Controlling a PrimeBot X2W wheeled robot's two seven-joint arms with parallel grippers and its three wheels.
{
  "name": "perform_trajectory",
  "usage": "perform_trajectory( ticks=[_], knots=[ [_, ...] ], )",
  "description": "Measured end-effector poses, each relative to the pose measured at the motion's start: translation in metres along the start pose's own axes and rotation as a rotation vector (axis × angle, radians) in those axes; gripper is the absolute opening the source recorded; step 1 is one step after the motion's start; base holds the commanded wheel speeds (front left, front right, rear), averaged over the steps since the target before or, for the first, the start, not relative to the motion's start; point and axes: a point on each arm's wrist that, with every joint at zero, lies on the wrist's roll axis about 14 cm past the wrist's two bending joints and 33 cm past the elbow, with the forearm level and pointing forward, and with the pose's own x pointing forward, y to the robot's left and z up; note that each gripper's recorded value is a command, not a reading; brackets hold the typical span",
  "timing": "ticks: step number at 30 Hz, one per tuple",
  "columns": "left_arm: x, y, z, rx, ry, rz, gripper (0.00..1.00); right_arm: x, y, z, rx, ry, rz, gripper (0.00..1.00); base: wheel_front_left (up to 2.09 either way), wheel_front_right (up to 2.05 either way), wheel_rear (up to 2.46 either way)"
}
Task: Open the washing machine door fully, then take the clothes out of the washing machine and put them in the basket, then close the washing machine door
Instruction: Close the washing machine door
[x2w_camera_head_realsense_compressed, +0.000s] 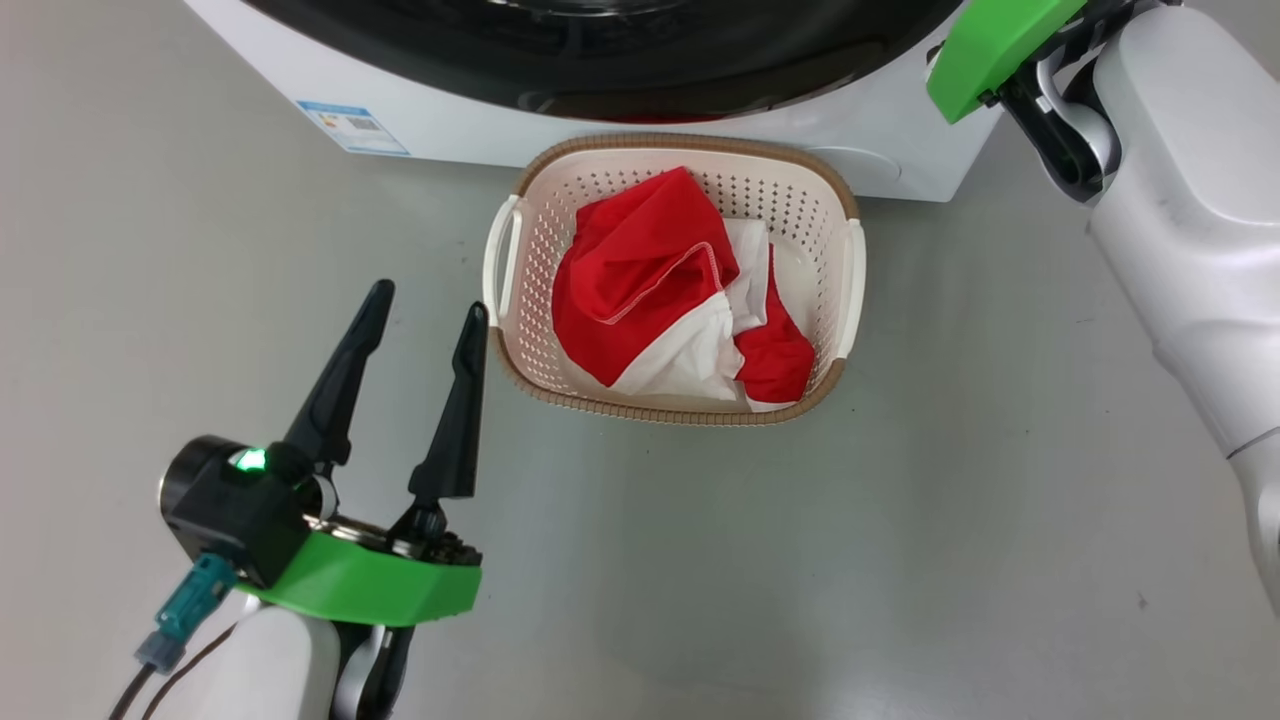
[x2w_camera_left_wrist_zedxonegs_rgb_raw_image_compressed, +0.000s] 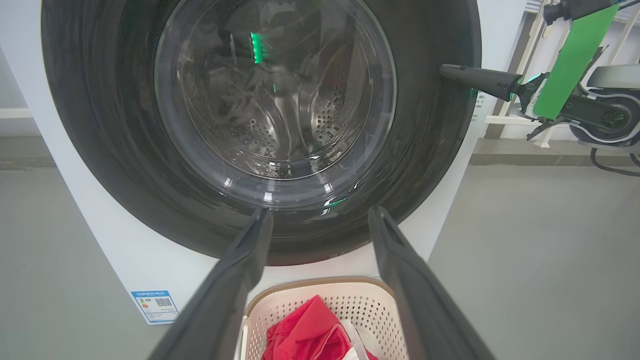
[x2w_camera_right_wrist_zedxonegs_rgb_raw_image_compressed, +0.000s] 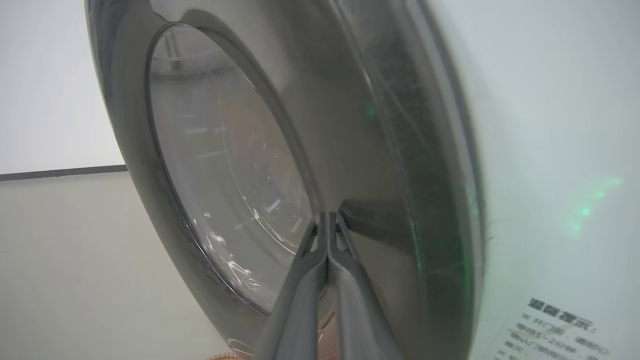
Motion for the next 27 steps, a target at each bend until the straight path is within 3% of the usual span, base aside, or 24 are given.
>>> perform_trajectory(
  ticks=[7,8,9,10,11,15,27],
  knots=[
    [0.002,-0.005,0.004,-0.01,-0.015,-0.012,1.0,-0.013,-0.008,0.008,0.014,-0.027,-0.039,0.0,0.0,0.0,0.0],
    [0.003,-0.005,0.005,-0.012,-0.018,-0.013,1.0,-0.017,-0.01,0.009,0.013,-0.03,-0.051,0.12,0.0,0.0,0.0],
    [0.003,-0.006,0.006,-0.015,-0.022,-0.013,1.0,-0.021,-0.014,0.011,0.015,-0.036,-0.065,0.37,0.0,0.0,0.0],
    [0.004,-0.006,0.007,-0.016,-0.024,-0.012,1.0,-0.026,-0.018,0.013,0.017,-0.041,-0.078,0.62,0.0,0.0,0.0],
    [0.004,-0.006,0.007,-0.019,-0.025,-0.012,1.0,-0.031,-0.024,0.015,0.014,-0.048,-0.101,1.0,0.0,0.0,0.0],
    [0.006,-0.007,0.007,-0.031,-0.026,-0.01,1.0,-0.055,-0.038,0.018,-0.017,-0.055,-0.148,1.0,0.0,0.0,0.0],
    [0.001,-0.018,0.01,-0.063,-0.03,-0.026,1.0,-0.13,-0.034,0.029,-0.012,-0.109,-0.237,1.0,0.0,0.0,0.0]
  ],
)
